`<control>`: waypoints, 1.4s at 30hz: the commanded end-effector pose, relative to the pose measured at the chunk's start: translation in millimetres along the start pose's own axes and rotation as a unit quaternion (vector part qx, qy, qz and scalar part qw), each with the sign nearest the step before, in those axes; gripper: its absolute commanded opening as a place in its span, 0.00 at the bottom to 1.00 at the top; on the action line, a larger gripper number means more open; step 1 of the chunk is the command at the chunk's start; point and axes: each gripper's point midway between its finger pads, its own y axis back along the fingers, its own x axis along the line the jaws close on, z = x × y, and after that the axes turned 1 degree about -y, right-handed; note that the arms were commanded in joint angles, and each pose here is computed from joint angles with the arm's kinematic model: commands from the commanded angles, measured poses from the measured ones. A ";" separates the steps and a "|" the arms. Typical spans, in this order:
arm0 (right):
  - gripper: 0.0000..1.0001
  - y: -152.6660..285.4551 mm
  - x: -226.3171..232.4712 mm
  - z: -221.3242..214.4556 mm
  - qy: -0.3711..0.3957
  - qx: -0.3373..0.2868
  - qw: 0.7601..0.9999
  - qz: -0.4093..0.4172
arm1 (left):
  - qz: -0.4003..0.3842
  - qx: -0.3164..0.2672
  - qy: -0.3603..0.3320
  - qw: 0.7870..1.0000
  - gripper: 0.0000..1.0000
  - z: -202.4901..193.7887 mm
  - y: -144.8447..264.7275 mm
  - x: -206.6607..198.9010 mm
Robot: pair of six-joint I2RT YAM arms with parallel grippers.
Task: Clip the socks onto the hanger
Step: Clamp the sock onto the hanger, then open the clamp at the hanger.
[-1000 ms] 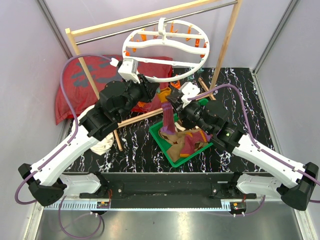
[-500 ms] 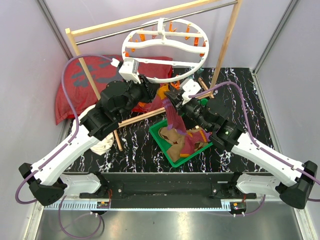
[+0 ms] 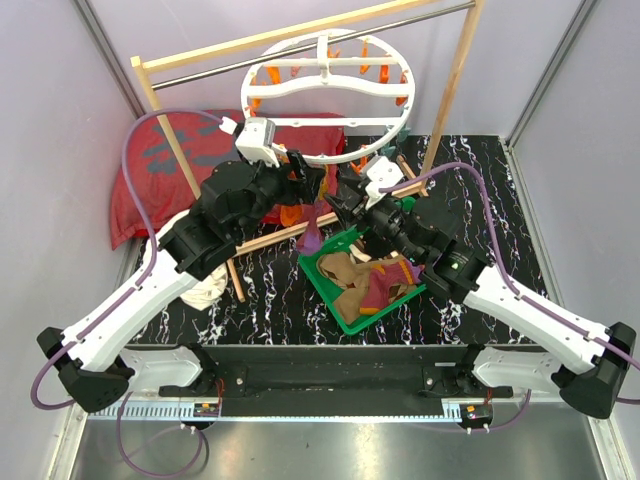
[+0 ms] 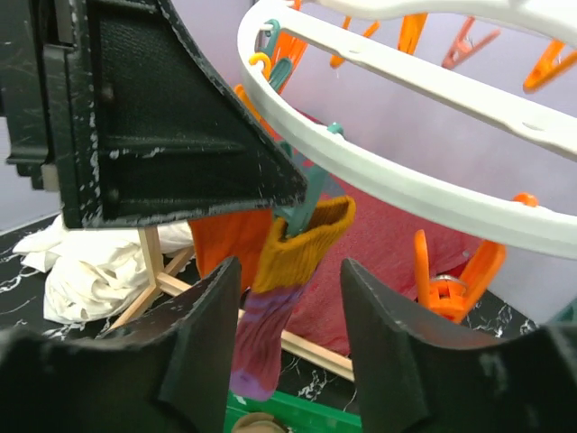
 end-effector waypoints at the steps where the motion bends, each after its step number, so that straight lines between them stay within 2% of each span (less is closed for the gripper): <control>1: 0.62 20.5 -10.8 15.0 -0.034 -0.011 0.999 -0.030 | 0.019 -0.035 0.001 0.999 0.75 22.6 2.0 13.5; 7: 0.67 35.7 -34.1 -1.4 -0.053 0.007 0.997 -0.063 | 0.036 -0.039 0.002 0.999 0.75 27.0 -0.5 28.6; 8: 0.67 36.6 -31.1 -3.4 -0.069 0.006 0.997 -0.045 | 0.038 -0.040 0.002 0.998 0.75 28.0 -0.5 29.5; 10: 0.68 41.0 -56.3 -12.7 -0.085 0.009 0.995 -0.059 | 0.042 -0.038 -0.001 0.998 0.75 27.7 -1.9 32.4; 11: 0.68 40.9 -53.1 -12.1 -0.103 0.003 0.994 -0.034 | 0.043 -0.038 -0.001 0.998 0.75 28.3 -2.1 33.5; 18: 0.73 32.7 -64.9 -21.6 -0.097 0.009 0.995 -0.003 | 0.049 -0.030 -0.005 0.998 0.75 26.0 -5.3 38.3; 23: 0.73 21.8 -78.7 -17.6 -0.092 -0.008 0.996 0.008 | 0.053 -0.027 -0.008 0.998 0.75 25.7 -5.1 41.7; 30: 0.72 -2.4 -71.5 -9.7 -0.092 -0.018 0.993 0.077 | 0.058 -0.025 -0.010 0.998 0.75 27.1 -4.5 44.2; 34: 0.70 -9.8 -68.8 -8.6 -0.092 -0.025 0.991 0.093 | 0.059 -0.024 -0.012 0.998 0.75 28.6 -3.8 44.5; 40: 0.54 -12.4 -56.9 -7.7 -0.102 -0.027 0.986 0.132 | 0.064 -0.026 -0.018 0.997 0.76 32.7 -3.8 47.3; 42: 0.47 -9.9 -51.1 -6.2 -0.107 -0.028 0.983 0.146 | 0.065 -0.027 -0.018 0.997 0.76 35.3 -4.1 48.3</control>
